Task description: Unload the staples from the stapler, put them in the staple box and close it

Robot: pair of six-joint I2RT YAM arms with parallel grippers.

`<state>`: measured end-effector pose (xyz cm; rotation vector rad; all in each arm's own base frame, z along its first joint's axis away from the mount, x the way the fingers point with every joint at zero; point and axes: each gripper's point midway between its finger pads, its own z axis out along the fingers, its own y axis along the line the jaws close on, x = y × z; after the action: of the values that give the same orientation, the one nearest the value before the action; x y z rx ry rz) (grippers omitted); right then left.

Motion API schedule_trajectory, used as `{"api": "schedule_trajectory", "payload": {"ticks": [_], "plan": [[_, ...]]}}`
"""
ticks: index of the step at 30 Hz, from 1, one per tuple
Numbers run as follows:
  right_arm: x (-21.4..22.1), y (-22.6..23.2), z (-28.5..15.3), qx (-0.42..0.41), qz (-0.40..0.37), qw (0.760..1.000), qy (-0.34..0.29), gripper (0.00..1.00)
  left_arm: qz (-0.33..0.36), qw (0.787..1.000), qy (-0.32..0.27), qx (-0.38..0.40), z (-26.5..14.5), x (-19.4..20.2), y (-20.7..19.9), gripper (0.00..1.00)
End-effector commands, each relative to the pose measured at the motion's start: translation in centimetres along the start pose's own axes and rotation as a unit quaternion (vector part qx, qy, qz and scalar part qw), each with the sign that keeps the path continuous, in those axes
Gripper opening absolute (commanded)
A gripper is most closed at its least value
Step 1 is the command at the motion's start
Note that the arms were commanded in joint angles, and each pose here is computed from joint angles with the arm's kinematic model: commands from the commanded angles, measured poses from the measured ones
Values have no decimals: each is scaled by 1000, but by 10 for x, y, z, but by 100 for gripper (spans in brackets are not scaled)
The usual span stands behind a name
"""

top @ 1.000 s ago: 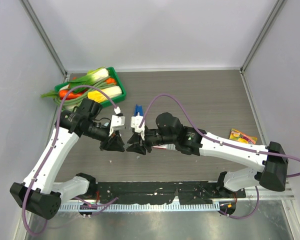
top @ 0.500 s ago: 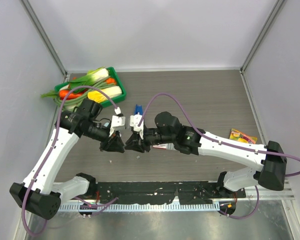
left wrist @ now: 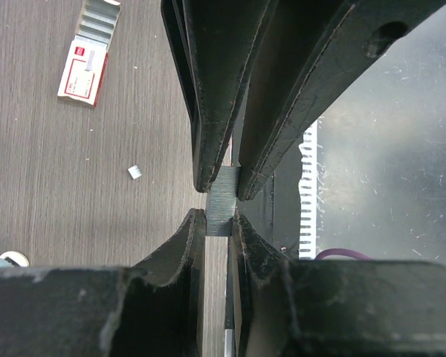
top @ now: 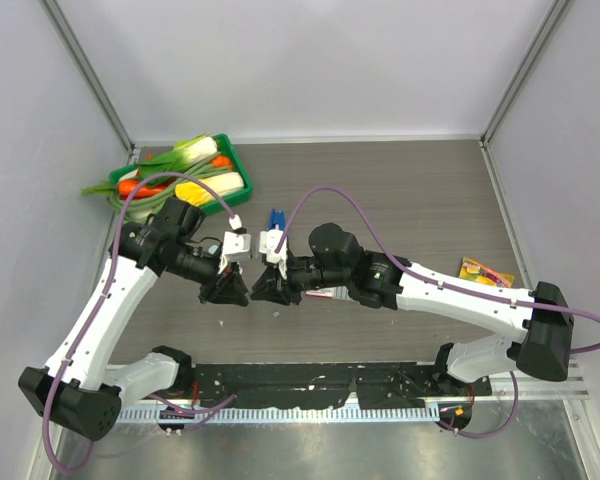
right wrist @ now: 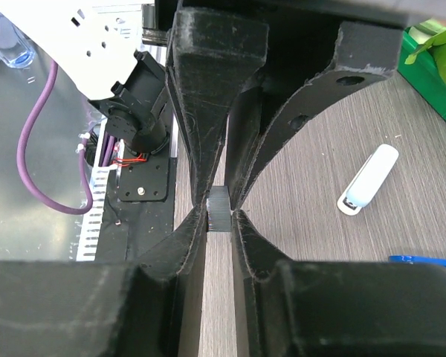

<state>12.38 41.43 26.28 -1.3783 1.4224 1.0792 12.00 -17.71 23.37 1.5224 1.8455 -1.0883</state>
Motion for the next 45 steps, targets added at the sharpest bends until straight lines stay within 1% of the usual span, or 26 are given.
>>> {"api": "schedule_trajectory", "payload": {"ticks": [1, 5, 6, 8, 9, 10, 13, 18, 19, 22, 23, 24, 27, 28, 29, 30, 32, 34, 36, 37, 39, 40, 41, 42, 43, 45], "plan": [[-20, 5, 0, -10, -1, 1000, -18, 18, -53, 998, 21, 24, -8, 10, -29, 2], [-20, 5, 0, -12, 0, 1000, -19, 7, -53, 998, 20, 19, -8, 9, -27, 2], [-21, 5, 0, -12, 0, 1000, -20, 2, -54, 998, 19, 18, -8, 8, -27, 2], [-20, 5, 0, -11, 2, 1000, -19, 1, -51, 998, 17, 13, -8, 6, -26, 5], [-20, 5, 0, -10, 5, 1000, -19, 1, -52, 998, 17, 11, -9, 6, -25, 9], [-19, 5, 0, -8, 5, 1000, -19, 1, -49, 999, 15, 8, -9, 4, -24, 16], [-18, 3, -1, -1, 8, 1000, -18, 1, -50, 999, 12, 2, -9, 1, -20, 26], [-17, 0, -4, 12, 13, 1000, -17, 1, -47, 999, 7, -3, -10, -1, -19, 32], [-16, 0, -5, 14, 13, 1000, -17, 1, -46, 999, 8, -3, -10, -1, -18, 50], [-15, -4, -8, 29, 16, 999, -19, 1, -41, 999, 7, -13, -10, -2, -16, 59], [-17, -4, -10, 32, 15, 999, -23, 1, -45, 999, 5, -20, -11, -3, -16, 65], [-17, -7, -12, 43, 15, 999, -24, 1, -43, 999, 5, -27, -12, -3, -13, 75], [-11, -15, -18, 74, 21, 997, -22, 1, -38, 996, -4, -75, -17, -7, -4, 82], [-2, -17, -19, 83, 27, 996, -14, 1, -26, 992, -8, -122, -22, -13, 14, 83], [-2, -20, -24, 97, 29, 995, -15, 1, -43, 988, -16, -146, -25, -15, 19, 85], [10, -25, -27, 118, 36, 992, -4, 1, -27, 983, -30, -179, -31, -22, 28, 87], [19, -33, -34, 152, 56, 987, 0, 1, -33, 969, -27, -242, -42, -21, 46, 89], [36, -53, -50, 231, 76, 970, 9, 1, -51, 959, -29, -278, -45, -18, 61, 91], [59, -67, -63, 296, 122, 947, 17, 1, -73, 945, -12, -317, -48, -6, 78, 91], [69, -82, -76, 357, 137, 924, 18, 1, -87, 940, -2, -329, -48, 0, 86, 91], [101, -92, -93, 428, 197, 882, 28, 1, -110, 927, 20, -357, -49, 14, 99, 91], [112, -102, -108, 480, 206, 852, 25, 1, -124, 925, 28, -357, -47, 19, 103, 91], [123, -104, -113, 500, 220, 837, 28, 1, -130, 924, 35, -357, -45, 23, 104, 91], [141, -103, -118, 519, 254, 816, 25, 1, -139, 921, 45, -362, -45, 28, 105, 90], [148, -104, -122, 533, 261, 805, 23, 1, -149, 918, 49, -363, -45, 31, 107, 90], [163, -108, -132, 570, 281, 772, 14, 1, -161, 916, 64, -362, -42, 39, 109, 89]]}}
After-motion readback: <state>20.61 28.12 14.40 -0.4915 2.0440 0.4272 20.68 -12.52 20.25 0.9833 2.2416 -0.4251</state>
